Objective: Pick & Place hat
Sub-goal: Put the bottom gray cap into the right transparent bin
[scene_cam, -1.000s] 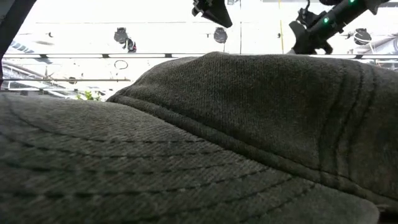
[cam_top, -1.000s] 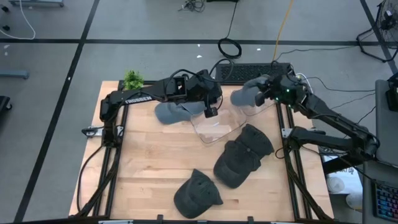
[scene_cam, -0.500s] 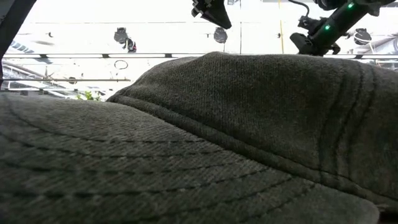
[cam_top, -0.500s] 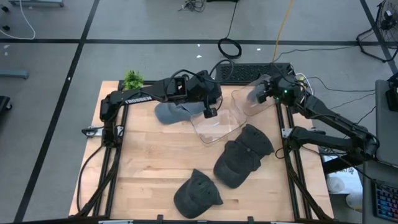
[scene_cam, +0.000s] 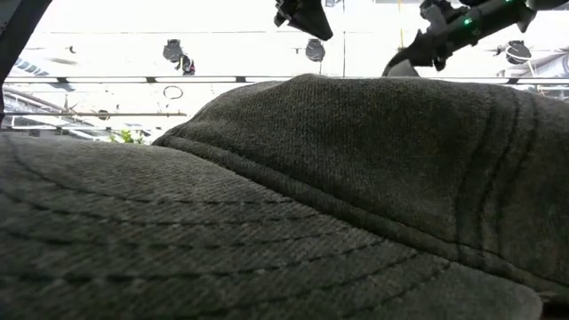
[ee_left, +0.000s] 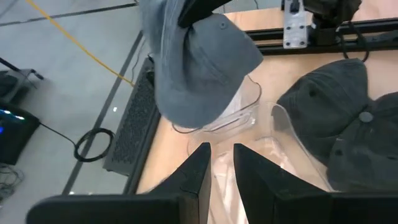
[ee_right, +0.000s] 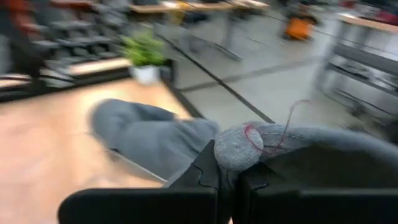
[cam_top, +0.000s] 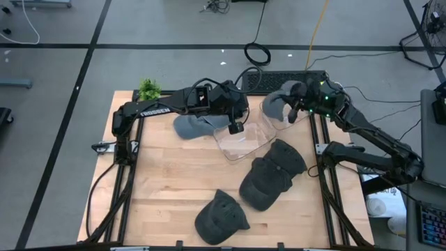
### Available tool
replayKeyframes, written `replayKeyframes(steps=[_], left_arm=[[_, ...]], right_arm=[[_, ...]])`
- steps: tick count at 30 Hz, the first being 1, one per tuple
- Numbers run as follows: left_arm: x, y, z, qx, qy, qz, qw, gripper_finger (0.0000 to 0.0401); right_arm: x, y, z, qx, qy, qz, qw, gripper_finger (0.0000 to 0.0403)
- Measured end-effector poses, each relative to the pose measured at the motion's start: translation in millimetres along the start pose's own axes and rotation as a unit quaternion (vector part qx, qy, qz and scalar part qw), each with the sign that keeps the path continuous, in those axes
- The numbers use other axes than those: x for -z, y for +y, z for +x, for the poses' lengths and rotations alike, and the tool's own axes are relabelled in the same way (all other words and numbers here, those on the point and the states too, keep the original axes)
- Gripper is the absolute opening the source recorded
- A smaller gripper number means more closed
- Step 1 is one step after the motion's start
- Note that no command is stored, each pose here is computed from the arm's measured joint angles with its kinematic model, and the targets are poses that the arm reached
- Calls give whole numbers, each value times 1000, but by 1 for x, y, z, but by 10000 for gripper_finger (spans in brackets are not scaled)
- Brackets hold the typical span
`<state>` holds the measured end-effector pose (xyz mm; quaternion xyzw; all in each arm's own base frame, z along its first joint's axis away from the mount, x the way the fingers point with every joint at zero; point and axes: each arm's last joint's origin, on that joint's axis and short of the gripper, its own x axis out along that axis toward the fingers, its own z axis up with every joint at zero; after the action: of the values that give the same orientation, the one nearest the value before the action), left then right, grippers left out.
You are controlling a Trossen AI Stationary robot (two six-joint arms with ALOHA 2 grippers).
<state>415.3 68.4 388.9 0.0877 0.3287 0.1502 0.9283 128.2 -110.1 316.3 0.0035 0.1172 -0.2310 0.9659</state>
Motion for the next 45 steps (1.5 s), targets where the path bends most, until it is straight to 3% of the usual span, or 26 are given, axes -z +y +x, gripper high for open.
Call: replayKeyframes(steps=[3, 9, 15, 23, 29, 32, 38, 45], left_arm=[[1, 0, 0, 0, 5, -7, 1000, 79], [3, 0, 0, 2, 13, -7, 1000, 79], [3, 0, 0, 2, 16, -10, 1000, 79], [3, 0, 0, 2, 16, -10, 1000, 79], [3, 0, 0, 2, 16, -12, 1000, 79], [3, 0, 0, 2, 16, -12, 1000, 79], [3, 1, 0, 1, 13, -13, 1000, 79], [2, 1, 0, 1, 12, -13, 1000, 79]], right_arm=[[-1, -5, -3, -62, -21, -23, 998, 0], [8, -29, -8, -64, 0, 7, 998, 0], [17, -42, -4, -28, 33, 36, 998, 0], [19, -39, -9, -21, 46, -24, 998, 0], [16, -37, -20, 77, 61, -69, 993, 0], [9, -31, -29, 91, 34, -87, 991, 0], [5, -16, -39, 59, 13, -115, 992, 0], [31, -10, -26, -12, 139, -98, 985, 0]])
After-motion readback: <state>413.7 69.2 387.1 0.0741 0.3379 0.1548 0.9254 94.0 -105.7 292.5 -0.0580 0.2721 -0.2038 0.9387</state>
